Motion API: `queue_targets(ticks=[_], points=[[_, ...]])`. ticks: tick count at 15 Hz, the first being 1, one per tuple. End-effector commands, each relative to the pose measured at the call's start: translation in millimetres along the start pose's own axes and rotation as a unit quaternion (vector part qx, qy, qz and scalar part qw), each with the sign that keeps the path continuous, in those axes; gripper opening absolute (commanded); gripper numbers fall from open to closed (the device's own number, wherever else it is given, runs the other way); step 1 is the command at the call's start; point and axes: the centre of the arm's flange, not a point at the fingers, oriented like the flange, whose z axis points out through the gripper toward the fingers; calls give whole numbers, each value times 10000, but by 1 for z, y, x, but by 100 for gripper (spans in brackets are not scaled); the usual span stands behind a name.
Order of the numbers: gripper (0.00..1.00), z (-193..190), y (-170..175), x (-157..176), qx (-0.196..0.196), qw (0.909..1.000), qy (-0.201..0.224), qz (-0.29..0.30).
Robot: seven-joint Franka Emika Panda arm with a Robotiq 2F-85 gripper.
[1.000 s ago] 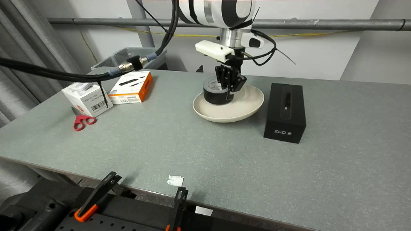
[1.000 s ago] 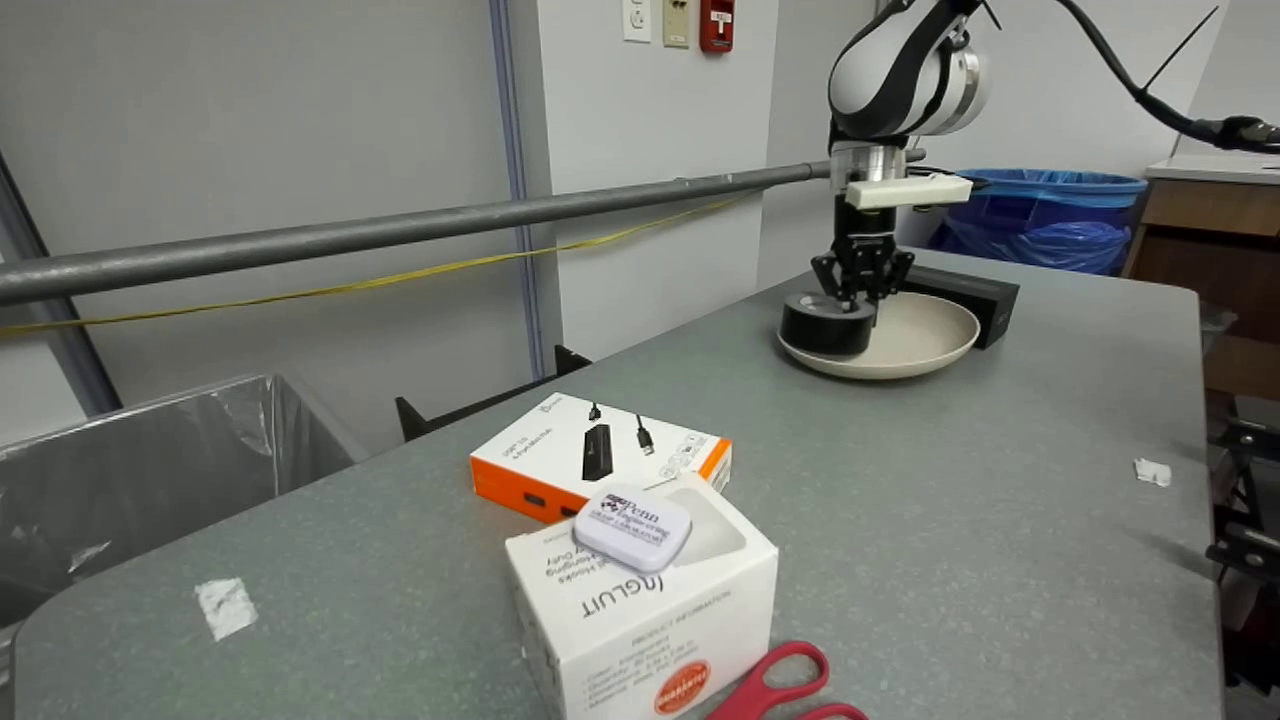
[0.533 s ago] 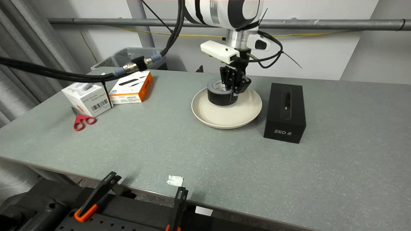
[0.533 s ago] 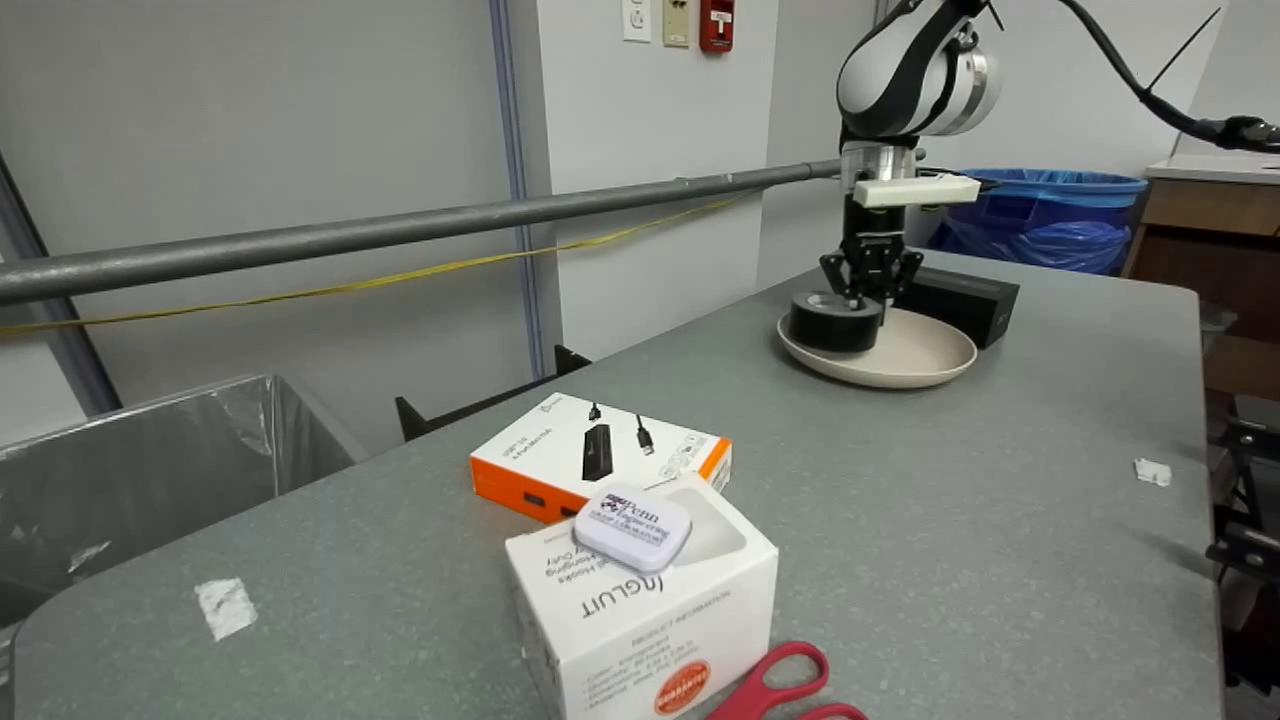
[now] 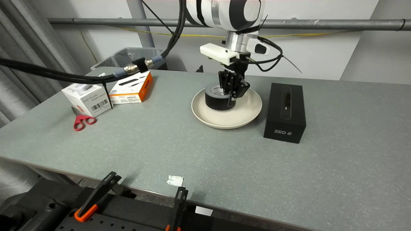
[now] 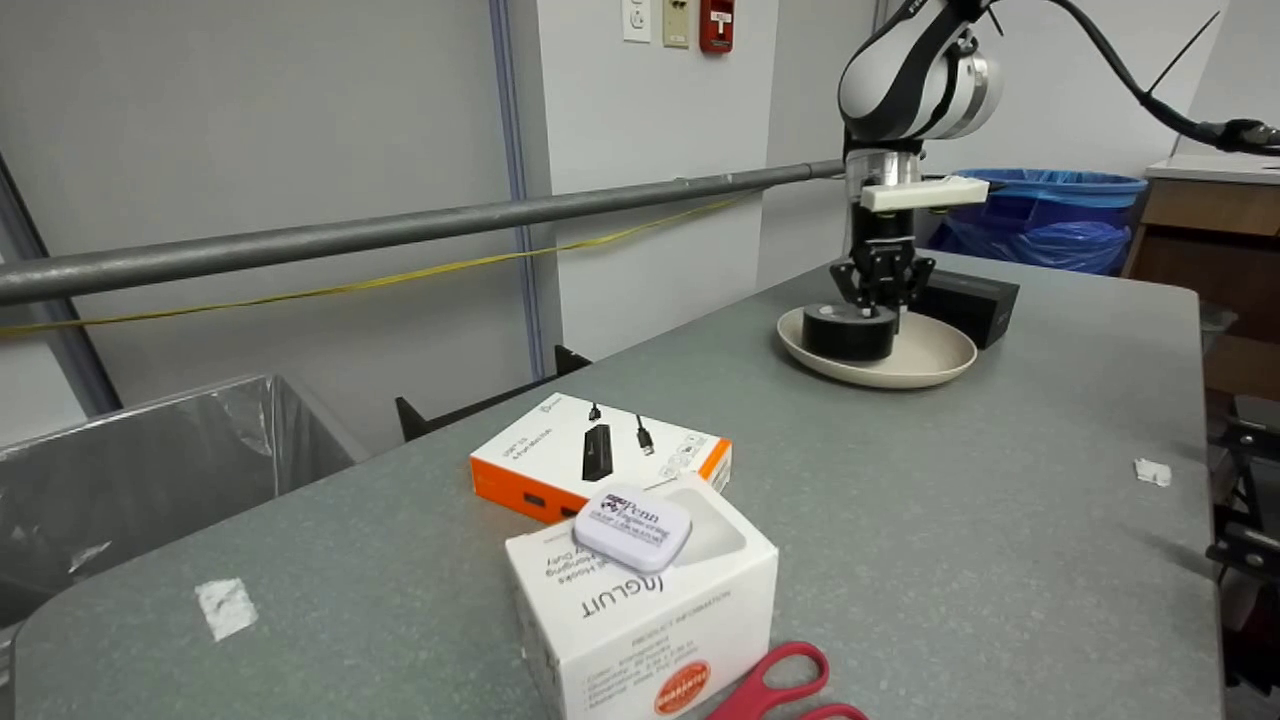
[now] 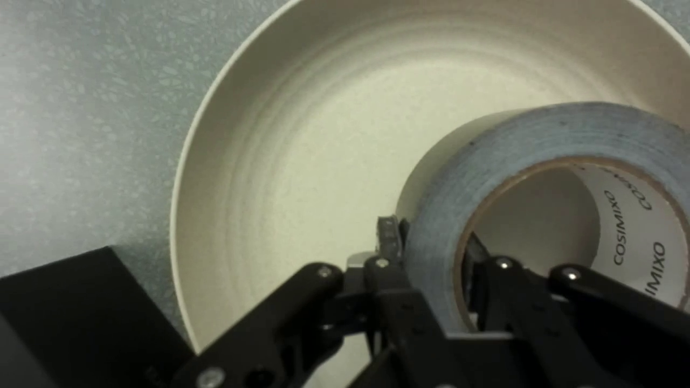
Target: Put the black masking tape on the white plate
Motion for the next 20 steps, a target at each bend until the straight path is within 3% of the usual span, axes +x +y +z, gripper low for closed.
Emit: queue_targets(ticks=[1,3,8,13,14,20], points=[[52,-3,3,7,-45,9996,-226,172],[60,-2,5,7,-57,9994,-272,196],[98,-5,7,5,-13,9994,-312,166],[100,-11,6,4,79,9992,-352,170],[100,0,7,2,-74,9998,-169,71],[100,2,7,2,-80,9998,-184,73]])
